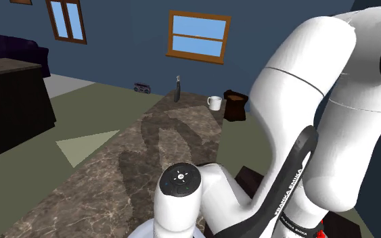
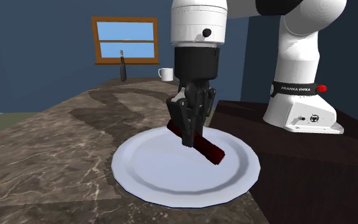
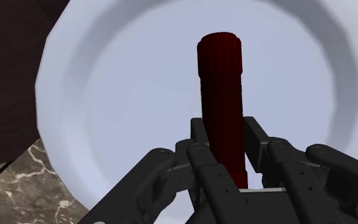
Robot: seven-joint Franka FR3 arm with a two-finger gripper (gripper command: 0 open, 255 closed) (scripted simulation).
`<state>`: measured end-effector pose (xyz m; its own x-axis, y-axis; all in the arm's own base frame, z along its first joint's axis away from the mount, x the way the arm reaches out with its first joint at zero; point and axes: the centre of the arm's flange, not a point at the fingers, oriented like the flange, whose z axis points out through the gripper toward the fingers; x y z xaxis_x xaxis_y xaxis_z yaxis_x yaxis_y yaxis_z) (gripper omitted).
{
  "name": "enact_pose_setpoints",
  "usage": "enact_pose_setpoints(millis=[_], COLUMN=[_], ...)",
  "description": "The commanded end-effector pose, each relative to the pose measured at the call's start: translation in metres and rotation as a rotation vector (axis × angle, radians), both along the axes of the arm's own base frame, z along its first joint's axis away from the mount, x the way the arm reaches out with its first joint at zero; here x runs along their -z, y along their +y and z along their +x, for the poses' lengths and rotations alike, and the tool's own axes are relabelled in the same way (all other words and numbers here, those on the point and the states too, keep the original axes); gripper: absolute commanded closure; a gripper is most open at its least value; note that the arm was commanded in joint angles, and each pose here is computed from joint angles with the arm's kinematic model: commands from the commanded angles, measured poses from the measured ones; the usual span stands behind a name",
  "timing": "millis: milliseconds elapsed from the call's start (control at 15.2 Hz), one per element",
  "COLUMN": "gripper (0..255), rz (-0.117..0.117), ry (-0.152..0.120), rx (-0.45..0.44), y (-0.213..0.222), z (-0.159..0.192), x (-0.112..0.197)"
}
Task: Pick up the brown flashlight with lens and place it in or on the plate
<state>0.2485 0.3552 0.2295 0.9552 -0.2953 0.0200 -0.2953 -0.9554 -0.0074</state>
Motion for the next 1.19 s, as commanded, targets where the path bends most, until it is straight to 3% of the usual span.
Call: enact_pose_setpoints(millis=[0,396,528,1122], gripper=[255,255,255,255], rz=[0.001,0.001,0.001,0.001], ry=[0.002,0.002,0.002,0.002], rx=[0.002,0.002,0.002,0.002], y=[-0.001,-0.001,-0.01,-0.01], z=[0.0,0.0,0.024,0.024], x=[-0.01,-0.04,-0.039,0.009])
